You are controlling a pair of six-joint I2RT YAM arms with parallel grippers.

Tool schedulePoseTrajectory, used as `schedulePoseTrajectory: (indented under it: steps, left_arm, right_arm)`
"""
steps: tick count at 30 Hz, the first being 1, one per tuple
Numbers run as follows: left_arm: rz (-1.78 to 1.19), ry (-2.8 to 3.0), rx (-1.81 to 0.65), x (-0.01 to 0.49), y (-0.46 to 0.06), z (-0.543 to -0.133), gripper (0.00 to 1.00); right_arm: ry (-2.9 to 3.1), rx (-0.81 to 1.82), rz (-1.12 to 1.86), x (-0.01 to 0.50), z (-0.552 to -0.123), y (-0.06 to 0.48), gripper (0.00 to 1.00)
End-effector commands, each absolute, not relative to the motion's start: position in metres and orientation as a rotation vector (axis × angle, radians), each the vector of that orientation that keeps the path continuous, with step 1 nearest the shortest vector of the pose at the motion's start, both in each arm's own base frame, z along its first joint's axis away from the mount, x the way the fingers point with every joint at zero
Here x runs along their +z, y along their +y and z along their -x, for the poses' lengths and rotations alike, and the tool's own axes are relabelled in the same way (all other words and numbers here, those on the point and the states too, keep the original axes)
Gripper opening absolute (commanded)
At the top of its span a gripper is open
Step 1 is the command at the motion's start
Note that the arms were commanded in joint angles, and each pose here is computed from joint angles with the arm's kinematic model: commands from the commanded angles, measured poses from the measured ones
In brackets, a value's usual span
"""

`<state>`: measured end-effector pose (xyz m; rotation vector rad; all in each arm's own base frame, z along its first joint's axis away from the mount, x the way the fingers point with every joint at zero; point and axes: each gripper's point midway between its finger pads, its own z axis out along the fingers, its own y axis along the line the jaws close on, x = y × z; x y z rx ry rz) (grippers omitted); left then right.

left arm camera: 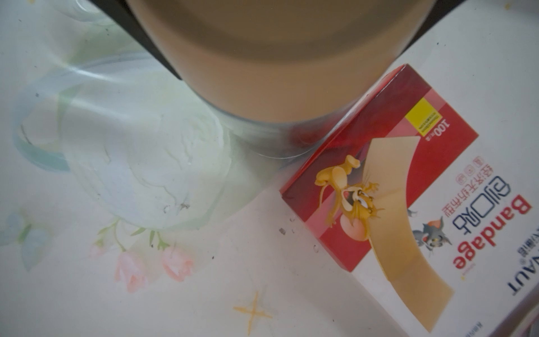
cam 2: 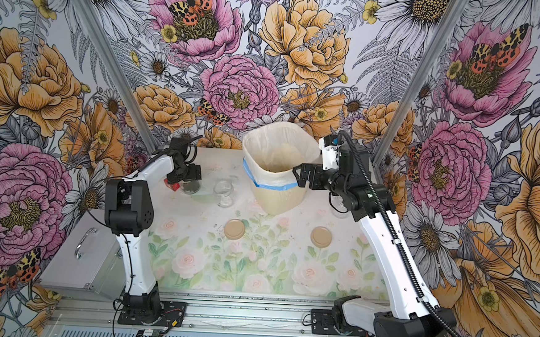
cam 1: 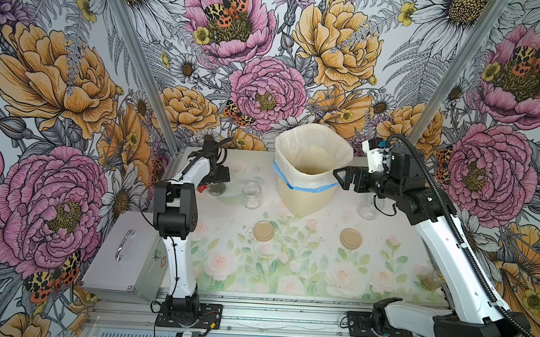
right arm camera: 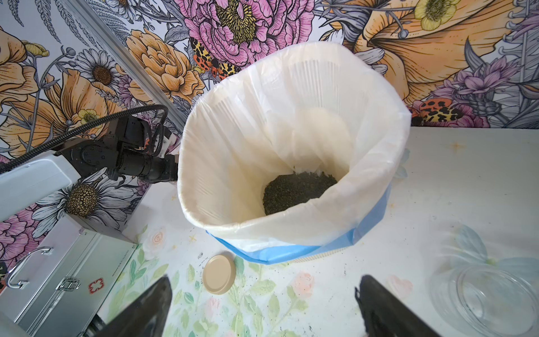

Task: Empty moldy tea leaves from jars
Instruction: Pick up the jar from the center of the board.

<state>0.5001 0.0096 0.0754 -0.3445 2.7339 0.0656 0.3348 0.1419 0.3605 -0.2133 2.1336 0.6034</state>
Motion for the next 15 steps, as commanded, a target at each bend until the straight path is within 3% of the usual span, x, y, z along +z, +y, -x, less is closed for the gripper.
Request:
schedulePoseTrajectory:
  steps: [1,4,15]
  left_arm:
    - [0.323,2.728,0.098,0.075,0.010,-0.506,0.86]
    - [0.311,2.729,0.102,0.075,0.010,-0.506,0.77]
    - [0.231,2.702,0.078,0.097,-0.001,-0.502,0.66]
  right_arm:
    - [2.114,0.593,0.209,0.365,-0.332,0.141,1.00]
    - [2.118,0.605,0.207,0.364,-0.332,0.142,1.00]
    - [2.102,0.611,0.204,0.372,-0.334,0.143,1.00]
